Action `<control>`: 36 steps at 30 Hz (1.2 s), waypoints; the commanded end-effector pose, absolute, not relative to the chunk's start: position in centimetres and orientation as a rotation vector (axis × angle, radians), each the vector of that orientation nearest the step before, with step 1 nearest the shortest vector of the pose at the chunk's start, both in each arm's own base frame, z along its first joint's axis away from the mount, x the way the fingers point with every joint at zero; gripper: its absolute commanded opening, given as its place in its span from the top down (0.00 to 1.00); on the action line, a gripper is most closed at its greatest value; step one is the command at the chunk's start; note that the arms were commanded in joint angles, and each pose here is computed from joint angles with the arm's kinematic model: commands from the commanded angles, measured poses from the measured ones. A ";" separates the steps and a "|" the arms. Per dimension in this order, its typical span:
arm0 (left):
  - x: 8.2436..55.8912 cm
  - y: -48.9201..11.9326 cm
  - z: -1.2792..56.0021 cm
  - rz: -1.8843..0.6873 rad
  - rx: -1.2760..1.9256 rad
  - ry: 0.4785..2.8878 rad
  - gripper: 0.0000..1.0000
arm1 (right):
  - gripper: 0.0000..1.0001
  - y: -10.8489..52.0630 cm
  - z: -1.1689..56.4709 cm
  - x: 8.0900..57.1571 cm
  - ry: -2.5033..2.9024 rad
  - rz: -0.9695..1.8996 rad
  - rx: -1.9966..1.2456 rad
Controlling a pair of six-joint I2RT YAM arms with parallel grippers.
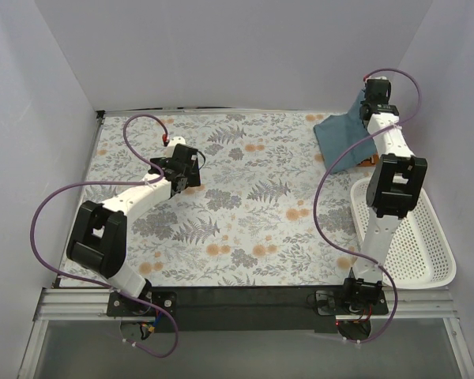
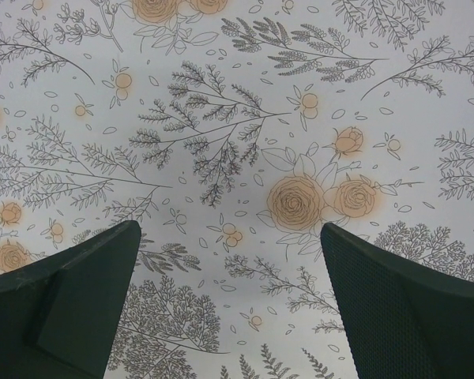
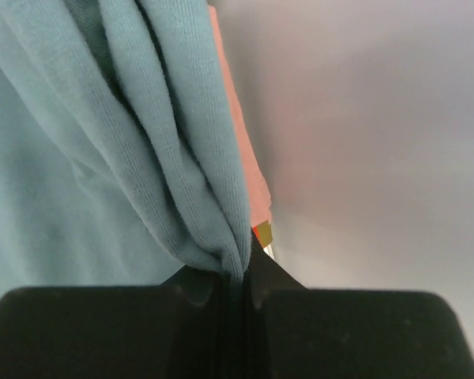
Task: Fold and stack the t-shirts
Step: Neatly place the folded tshirt to the corner, then reset both grippers
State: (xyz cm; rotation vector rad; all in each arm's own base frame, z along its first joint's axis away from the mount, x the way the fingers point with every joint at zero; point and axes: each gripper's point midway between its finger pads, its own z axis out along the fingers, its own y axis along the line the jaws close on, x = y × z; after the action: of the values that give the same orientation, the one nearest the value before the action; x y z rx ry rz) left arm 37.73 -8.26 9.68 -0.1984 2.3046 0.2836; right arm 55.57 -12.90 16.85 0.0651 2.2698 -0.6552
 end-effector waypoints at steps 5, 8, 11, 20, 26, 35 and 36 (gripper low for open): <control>38.5 -8.6 10.8 0.256 -0.219 2.286 0.02 | 0.69 -16.7 17.2 57.4 2.162 -0.843 0.196; 38.5 -8.7 10.5 0.256 -0.216 2.293 0.02 | 0.41 -18.0 17.7 56.3 2.127 -0.944 0.316; 38.5 -8.6 10.5 0.257 -0.219 2.292 0.02 | 0.30 -17.7 19.4 55.1 2.097 -0.933 0.368; 38.5 -9.1 12.9 0.180 -0.240 2.244 0.02 | 0.28 -10.5 28.9 49.1 2.038 -0.579 0.298; 38.1 -10.1 18.1 0.017 -0.301 2.143 0.02 | 0.05 -4.7 34.7 38.5 1.930 -0.181 0.243; 30.3 -9.2 25.5 -0.254 -0.369 2.022 0.02 | 0.02 -1.0 39.3 23.0 1.606 0.015 0.131; 28.9 -8.6 25.9 -0.282 -0.403 1.988 0.02 | 0.02 -0.8 38.6 21.4 1.575 0.030 0.133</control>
State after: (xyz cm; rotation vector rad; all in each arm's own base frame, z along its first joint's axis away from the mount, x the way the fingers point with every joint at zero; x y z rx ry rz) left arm 32.52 -9.80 25.65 -0.3444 1.9990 -0.2257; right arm 23.25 -2.37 41.01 0.1665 1.5728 -0.0580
